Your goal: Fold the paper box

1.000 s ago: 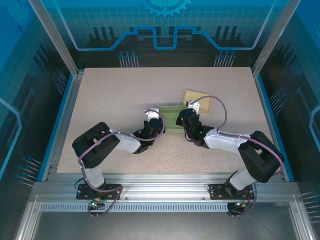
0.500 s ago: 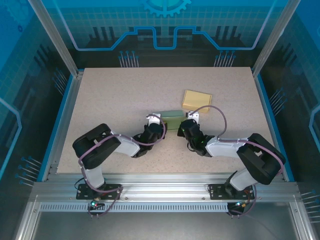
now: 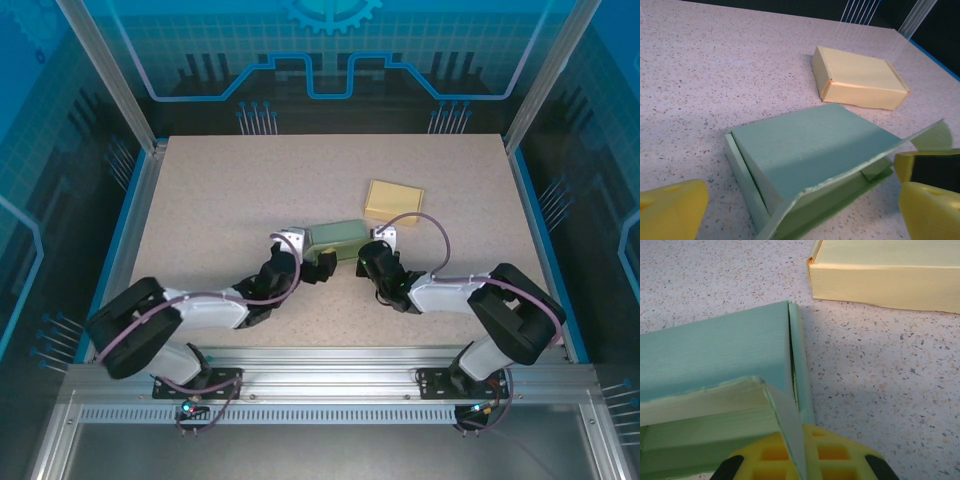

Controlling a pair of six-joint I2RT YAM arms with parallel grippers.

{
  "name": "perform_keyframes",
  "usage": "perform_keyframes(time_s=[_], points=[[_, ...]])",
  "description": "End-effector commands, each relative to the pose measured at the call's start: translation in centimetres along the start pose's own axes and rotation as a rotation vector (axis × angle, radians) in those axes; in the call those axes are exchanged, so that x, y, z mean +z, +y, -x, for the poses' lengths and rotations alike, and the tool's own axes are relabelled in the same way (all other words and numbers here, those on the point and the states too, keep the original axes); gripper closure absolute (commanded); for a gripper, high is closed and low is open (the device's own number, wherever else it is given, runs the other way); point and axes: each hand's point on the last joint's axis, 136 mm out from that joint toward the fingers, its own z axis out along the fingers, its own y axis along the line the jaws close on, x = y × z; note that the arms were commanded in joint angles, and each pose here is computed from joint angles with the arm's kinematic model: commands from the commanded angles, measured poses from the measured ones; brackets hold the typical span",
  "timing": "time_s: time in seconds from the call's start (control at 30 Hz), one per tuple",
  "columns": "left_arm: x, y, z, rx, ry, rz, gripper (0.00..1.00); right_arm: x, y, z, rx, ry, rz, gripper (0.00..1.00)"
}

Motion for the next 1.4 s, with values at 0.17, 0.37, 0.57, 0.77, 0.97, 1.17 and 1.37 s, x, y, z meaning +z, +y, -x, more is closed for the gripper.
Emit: perform_keyframes(time_s=[0.17,0.37,0.57,0.77,0.97,1.17,1.37], points=[[-5.4,0.5,0.9,-0.083,0.087,-0.021,0.01,-1.1,0.9,0.4,-0.053,-0.001,0.003,0.70],[-7.6,1.0,5.0,-0.040,0.030,0.028,0.01,-3.0,0.9,0.7,-0.084,-0.001,-0.002,0.45],[-6.4,1.4,8.0,-0.010,0.031,0.075,0.01,-6.1,0.8,2.0,-0.101,-0.025,0.011,0.32],[-3.9,1.9,9.6,-0.085,0.058,0.047,0.01,-10.1,-0.2,4.3,-0.079,-0.031,0.035,0.00],[-0.8,2.4,9.7,-0.018,0.092,0.069,0.01,-11.9,-1.5,8.8,-0.015,0.045,0.031,0.00],[2.8,3.1,7.5,0.030,0.183,0.115,0.01,-8.9,-1.4,10.7,-0.027,0.180,0.023,0.00],[5.3,3.5,4.2,0.022,0.290,0.132,0.01,-4.5,-0.6,9.4,-0.062,0.296,0.011,0.00]])
